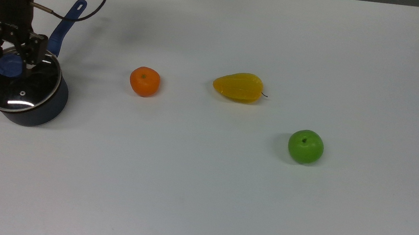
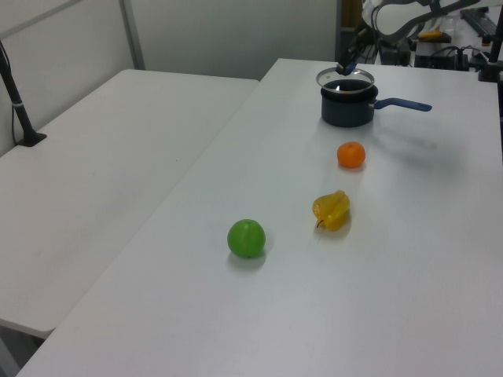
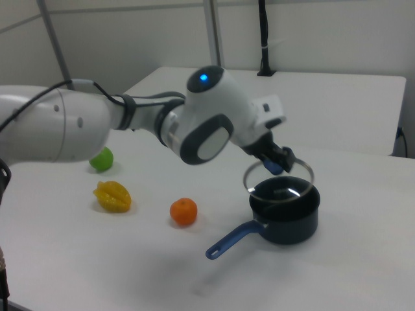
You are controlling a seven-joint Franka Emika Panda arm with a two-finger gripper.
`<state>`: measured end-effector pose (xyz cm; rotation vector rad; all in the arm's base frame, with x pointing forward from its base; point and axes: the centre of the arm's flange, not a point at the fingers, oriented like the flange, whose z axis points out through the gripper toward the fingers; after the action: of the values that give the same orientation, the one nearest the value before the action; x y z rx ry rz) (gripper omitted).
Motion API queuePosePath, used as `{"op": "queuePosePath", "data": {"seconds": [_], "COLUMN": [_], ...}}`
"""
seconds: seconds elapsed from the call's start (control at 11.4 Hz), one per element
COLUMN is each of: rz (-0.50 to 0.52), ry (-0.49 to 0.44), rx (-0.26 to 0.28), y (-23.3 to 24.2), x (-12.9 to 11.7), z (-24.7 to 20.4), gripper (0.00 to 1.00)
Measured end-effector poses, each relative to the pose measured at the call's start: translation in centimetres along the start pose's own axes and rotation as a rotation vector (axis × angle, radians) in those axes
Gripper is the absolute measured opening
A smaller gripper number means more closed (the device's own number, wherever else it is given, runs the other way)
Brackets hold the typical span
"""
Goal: Open lid
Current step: 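Lift the glass lid off the pot and carry it beside the orange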
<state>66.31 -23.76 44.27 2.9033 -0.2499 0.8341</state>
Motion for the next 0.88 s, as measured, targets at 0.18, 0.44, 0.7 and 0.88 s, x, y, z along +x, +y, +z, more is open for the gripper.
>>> {"op": "queuePosePath", "data": {"seconds": [0.18,0.44,0.7,0.88], "rz": [-0.003,-0.015,-0.015,-0.015], "ry": [0.018,0.011,-0.046,-0.080], "rx": [0.027,0.012,0.012,0.046], "y": [-4.6,-13.5,-24.2,-29.9], "x": [1.1,1.0,-1.9,-4.2], "z": [-1.2,-2.1,-1.5,-1.0], "gripper": [0.67,0.67,0.67,0.67]}}
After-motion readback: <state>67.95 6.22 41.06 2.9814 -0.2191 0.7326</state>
